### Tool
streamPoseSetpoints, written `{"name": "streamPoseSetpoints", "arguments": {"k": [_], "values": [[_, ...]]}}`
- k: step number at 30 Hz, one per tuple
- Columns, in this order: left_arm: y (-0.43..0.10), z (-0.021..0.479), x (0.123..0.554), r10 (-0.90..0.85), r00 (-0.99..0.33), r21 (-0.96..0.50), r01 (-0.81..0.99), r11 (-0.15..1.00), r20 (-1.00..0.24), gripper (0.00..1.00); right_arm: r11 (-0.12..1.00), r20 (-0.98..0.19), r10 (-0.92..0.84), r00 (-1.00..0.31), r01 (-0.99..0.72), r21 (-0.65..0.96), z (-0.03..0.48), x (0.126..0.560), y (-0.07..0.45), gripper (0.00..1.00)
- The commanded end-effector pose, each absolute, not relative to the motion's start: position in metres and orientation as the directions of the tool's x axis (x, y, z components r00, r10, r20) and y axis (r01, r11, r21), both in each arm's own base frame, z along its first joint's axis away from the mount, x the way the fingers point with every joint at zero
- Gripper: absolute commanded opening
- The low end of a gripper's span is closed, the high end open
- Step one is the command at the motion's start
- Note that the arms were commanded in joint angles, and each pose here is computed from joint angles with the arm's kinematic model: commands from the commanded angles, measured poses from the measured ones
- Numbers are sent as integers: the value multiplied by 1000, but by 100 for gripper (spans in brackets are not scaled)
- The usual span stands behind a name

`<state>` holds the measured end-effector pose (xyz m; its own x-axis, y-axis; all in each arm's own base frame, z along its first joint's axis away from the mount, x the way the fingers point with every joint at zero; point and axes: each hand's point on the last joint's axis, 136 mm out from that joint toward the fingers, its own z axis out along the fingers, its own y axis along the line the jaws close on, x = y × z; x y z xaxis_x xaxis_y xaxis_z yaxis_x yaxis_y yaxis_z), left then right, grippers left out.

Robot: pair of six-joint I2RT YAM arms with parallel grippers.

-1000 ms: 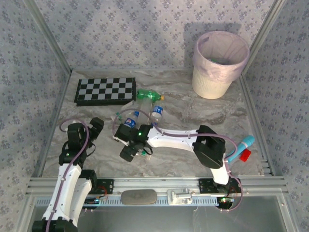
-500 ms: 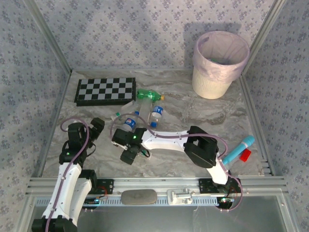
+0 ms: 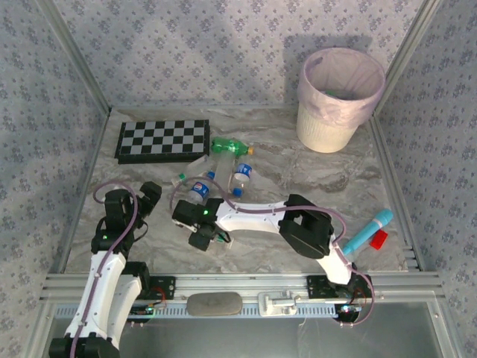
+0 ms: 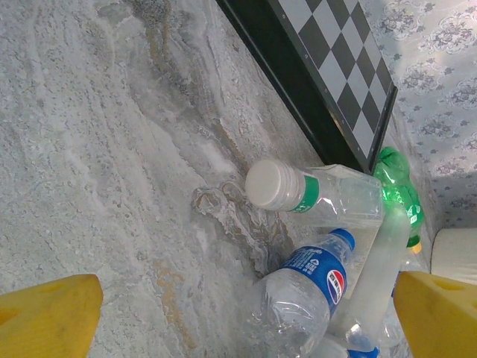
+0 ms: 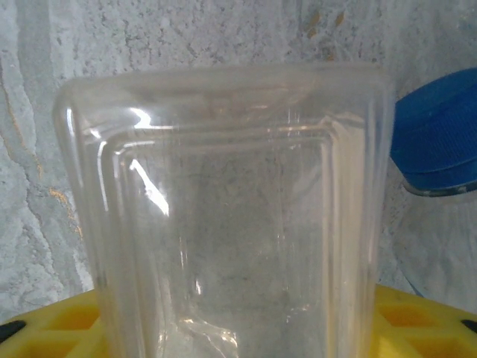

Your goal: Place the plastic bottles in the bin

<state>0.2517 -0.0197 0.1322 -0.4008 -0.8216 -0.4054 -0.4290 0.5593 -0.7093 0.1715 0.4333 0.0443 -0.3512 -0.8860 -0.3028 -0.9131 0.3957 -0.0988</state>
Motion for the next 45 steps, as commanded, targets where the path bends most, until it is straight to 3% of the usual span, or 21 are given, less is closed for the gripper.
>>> {"name": "streamPoseSetpoints", "arguments": {"k": [1,10,21,30,37,45], "values": [[-20,130,248,-819,-410,-705,-431,563,-402,100,387,-301,-891,-341,-916,-107,49,172,435,54],[-19,130,249,-818,-409,-705,-431,564,-404,100,405,-430,-829,-356,-914,-23,85,174,446,45],[-32,141,255,-779,-466,-721,-350,598,-420,100,490,-761,-486,-430,-855,171,215,241,422,44],[-51,150,264,-695,-570,-711,-253,656,-438,100,696,-887,-100,-450,-669,261,318,339,313,42],[-75,159,269,-562,-655,-635,-160,756,-505,100,882,-969,70,-239,-439,172,402,391,205,43],[-119,148,273,-367,-753,-504,-54,862,-546,100,946,-974,227,-2,-235,221,480,439,91,42]]}}
